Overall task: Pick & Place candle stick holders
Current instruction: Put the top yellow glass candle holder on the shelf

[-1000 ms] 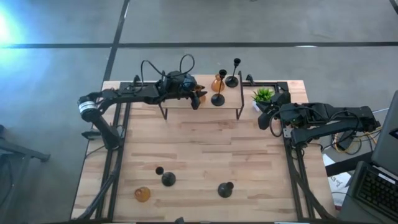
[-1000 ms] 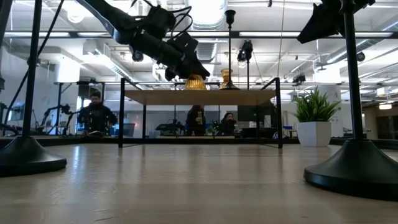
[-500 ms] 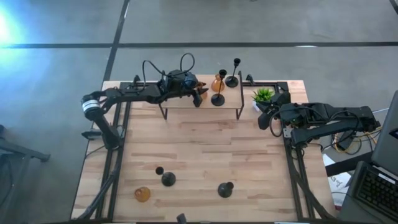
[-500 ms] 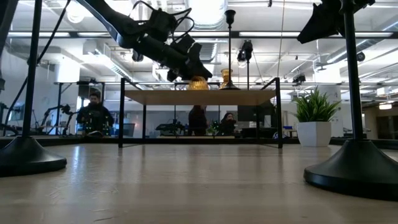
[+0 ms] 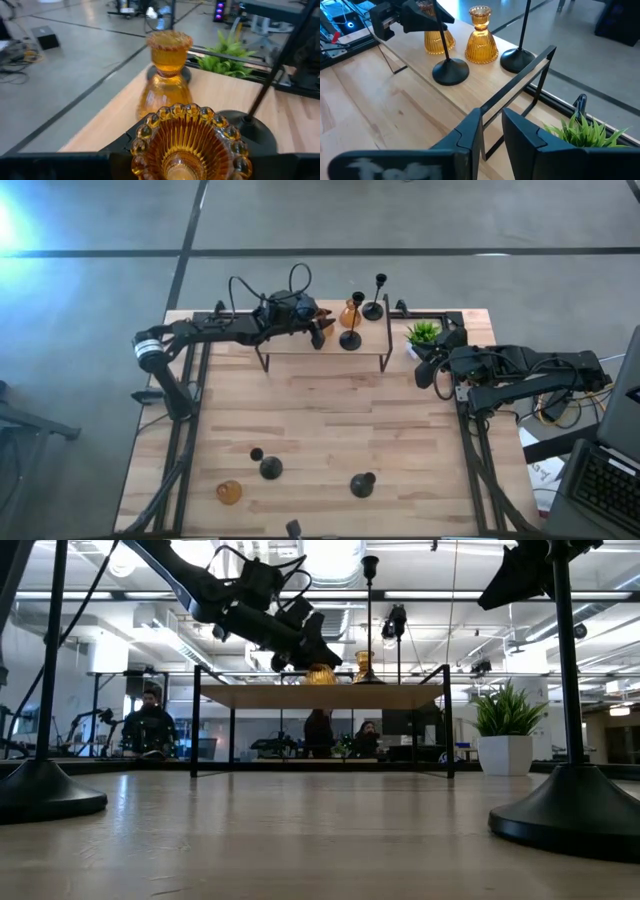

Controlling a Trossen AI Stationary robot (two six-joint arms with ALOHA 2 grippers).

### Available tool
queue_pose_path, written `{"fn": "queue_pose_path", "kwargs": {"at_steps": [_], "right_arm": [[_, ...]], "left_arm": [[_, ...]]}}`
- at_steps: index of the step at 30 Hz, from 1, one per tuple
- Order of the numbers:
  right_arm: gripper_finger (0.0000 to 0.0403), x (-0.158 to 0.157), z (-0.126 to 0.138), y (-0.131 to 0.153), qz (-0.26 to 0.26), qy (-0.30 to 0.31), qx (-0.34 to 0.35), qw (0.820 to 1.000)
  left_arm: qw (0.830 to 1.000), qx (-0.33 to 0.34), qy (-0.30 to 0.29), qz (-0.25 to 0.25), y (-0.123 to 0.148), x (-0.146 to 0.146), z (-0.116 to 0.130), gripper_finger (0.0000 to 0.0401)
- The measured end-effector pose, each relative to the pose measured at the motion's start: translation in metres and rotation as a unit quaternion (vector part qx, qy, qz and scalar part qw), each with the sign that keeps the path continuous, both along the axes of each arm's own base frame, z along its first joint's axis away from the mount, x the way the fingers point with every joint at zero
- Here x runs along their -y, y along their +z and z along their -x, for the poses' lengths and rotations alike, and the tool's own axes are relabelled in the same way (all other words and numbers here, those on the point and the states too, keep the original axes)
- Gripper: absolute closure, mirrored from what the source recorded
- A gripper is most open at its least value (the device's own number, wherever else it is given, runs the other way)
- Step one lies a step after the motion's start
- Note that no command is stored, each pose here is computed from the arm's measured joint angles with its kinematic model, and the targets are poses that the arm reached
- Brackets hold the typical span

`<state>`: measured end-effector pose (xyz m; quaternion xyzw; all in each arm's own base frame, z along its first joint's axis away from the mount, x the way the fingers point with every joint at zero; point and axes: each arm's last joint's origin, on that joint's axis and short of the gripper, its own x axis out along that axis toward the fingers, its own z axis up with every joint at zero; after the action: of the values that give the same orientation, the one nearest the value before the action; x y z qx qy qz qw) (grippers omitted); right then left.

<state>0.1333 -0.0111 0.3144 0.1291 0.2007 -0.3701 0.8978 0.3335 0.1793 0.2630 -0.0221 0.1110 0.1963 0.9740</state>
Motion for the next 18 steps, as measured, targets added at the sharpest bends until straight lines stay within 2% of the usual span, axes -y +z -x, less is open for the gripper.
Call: {"fn": "queue_pose_path", "kwargs": {"at_steps": [3,18], "right_arm": [[0.0322,0.0,0.0,0.0,0.0,0.0,0.0,1.0],[0.0339,0.0,0.0,0.0,0.0,0.0,0.0,1.0]], "left_arm": [[1.0,0.003,-0.018,0.003,-0.0008,-0.0027,-0.0045,0.0265],[1.0,-0.001,-0.018,0.005,-0.0007,-0.0066,-0.0099,0.0265]]}}
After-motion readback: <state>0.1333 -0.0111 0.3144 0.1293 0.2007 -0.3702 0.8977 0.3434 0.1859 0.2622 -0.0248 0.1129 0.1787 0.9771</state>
